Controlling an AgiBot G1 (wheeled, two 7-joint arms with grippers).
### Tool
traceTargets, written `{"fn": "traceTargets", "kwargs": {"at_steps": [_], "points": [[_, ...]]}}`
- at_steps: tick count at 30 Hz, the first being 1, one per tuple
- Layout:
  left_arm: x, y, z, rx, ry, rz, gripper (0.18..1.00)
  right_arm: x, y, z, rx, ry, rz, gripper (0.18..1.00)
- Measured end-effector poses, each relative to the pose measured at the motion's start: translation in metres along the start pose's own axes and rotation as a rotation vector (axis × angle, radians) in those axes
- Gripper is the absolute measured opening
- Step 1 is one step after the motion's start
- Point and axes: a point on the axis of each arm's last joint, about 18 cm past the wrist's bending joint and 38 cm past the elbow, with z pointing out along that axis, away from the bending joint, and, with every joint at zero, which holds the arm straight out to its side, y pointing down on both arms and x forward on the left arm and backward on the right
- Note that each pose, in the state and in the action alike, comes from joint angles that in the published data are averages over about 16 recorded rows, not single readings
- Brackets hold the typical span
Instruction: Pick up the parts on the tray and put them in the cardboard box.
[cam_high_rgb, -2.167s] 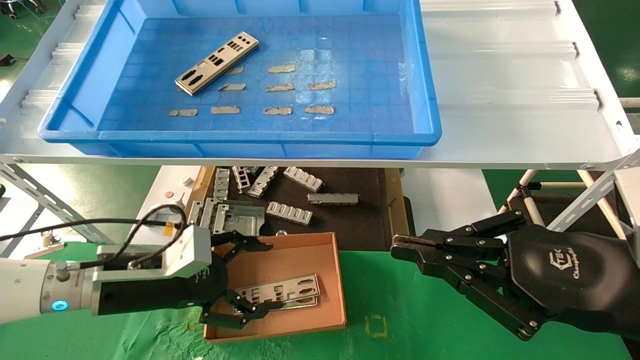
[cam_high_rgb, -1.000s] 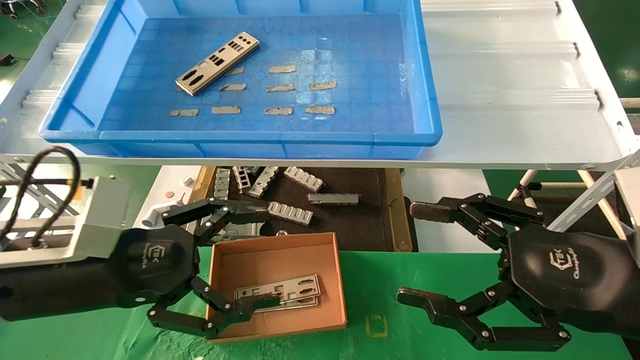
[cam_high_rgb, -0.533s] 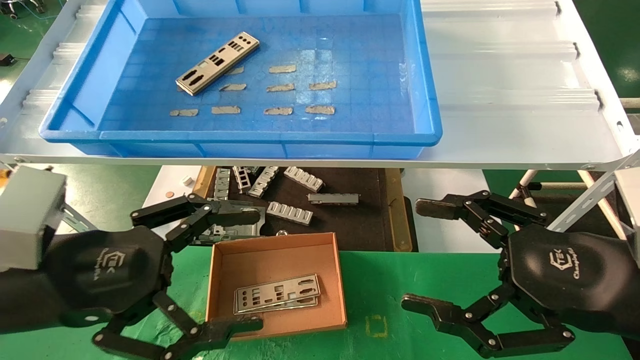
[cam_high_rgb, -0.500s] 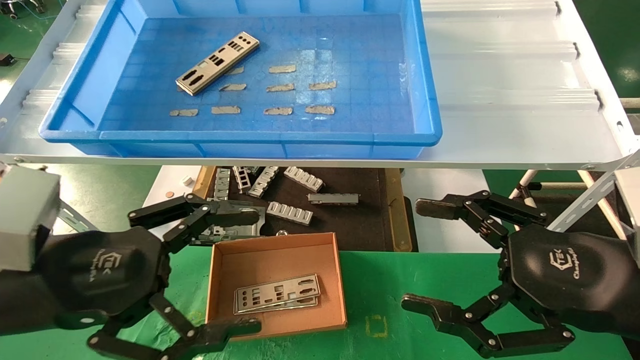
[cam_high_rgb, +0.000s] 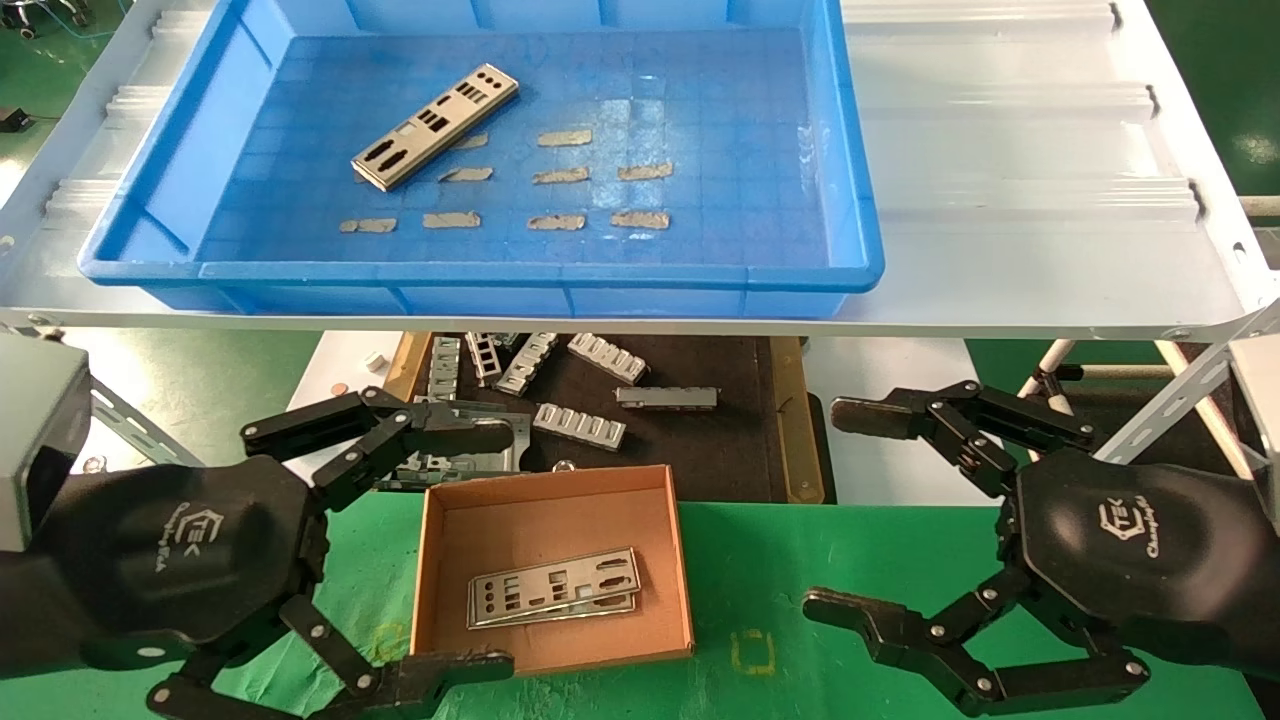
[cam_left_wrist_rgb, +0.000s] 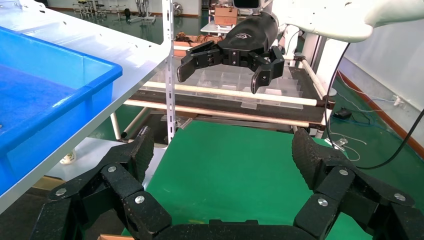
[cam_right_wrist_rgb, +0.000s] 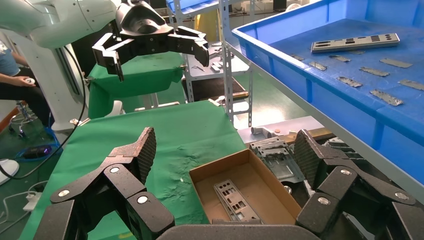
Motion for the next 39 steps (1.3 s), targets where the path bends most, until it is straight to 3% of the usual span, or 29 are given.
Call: {"fn": "traceTargets", "kwargs": {"at_steps": [39], "points": [[-0.0028, 0.0032, 0.0013, -0.006, -0.008, -0.002, 1.001, 0.0000, 0.0000, 0.0000, 0.000, 0.000, 0.000, 1.001]]}}
